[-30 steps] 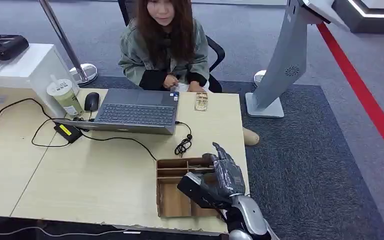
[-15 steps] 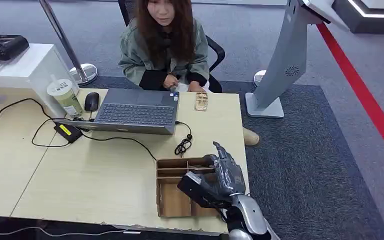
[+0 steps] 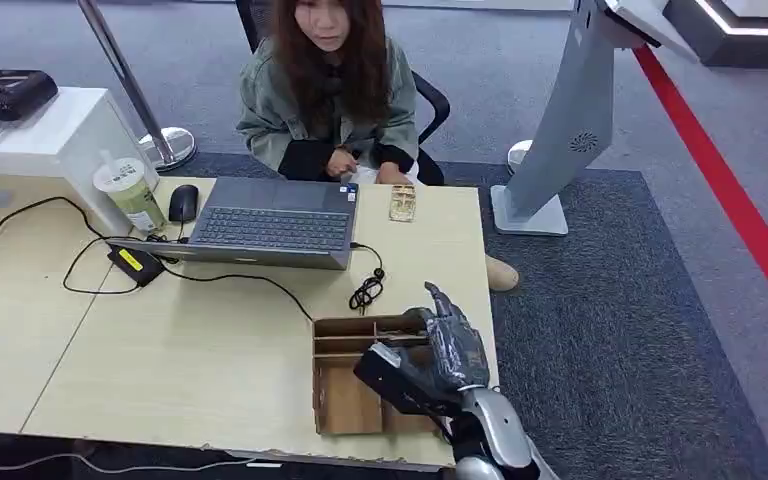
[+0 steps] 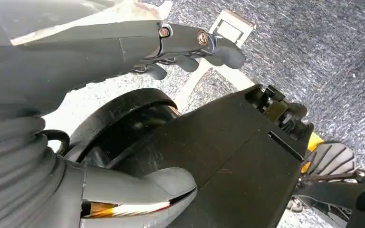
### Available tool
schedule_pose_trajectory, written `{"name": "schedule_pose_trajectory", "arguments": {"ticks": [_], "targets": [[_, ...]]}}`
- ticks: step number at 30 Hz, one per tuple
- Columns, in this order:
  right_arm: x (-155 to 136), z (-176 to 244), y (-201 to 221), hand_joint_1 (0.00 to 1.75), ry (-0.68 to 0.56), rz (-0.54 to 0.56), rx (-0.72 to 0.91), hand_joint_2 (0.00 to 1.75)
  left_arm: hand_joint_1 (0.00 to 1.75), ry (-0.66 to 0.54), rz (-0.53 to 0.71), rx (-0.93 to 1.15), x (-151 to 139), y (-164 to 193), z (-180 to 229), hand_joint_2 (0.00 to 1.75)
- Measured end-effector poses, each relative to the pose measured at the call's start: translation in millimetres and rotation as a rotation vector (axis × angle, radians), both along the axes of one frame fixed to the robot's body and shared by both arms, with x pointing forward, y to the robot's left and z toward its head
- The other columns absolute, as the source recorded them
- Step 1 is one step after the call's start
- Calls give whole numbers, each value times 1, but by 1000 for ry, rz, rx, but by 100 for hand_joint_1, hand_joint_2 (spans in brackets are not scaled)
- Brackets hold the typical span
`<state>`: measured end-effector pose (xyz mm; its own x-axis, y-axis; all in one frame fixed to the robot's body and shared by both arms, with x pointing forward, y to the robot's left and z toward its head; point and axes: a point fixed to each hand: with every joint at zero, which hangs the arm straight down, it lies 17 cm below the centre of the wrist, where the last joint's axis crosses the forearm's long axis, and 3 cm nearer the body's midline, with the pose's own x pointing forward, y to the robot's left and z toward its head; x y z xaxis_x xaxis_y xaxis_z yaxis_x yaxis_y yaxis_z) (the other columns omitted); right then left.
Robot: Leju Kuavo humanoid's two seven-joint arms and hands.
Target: Pass the card to the sensor for recognition and then transmit it.
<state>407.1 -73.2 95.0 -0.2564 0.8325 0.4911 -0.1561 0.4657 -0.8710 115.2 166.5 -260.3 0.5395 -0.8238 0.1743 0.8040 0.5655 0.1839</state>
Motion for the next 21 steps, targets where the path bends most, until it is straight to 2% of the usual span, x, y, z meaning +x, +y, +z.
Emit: {"name": "schedule_pose_trajectory", "arguments": {"ticks": [21], "targets": [[5, -1, 1, 86, -1, 1, 17, 175, 0, -2, -8, -2, 0, 0, 0, 175]]}}
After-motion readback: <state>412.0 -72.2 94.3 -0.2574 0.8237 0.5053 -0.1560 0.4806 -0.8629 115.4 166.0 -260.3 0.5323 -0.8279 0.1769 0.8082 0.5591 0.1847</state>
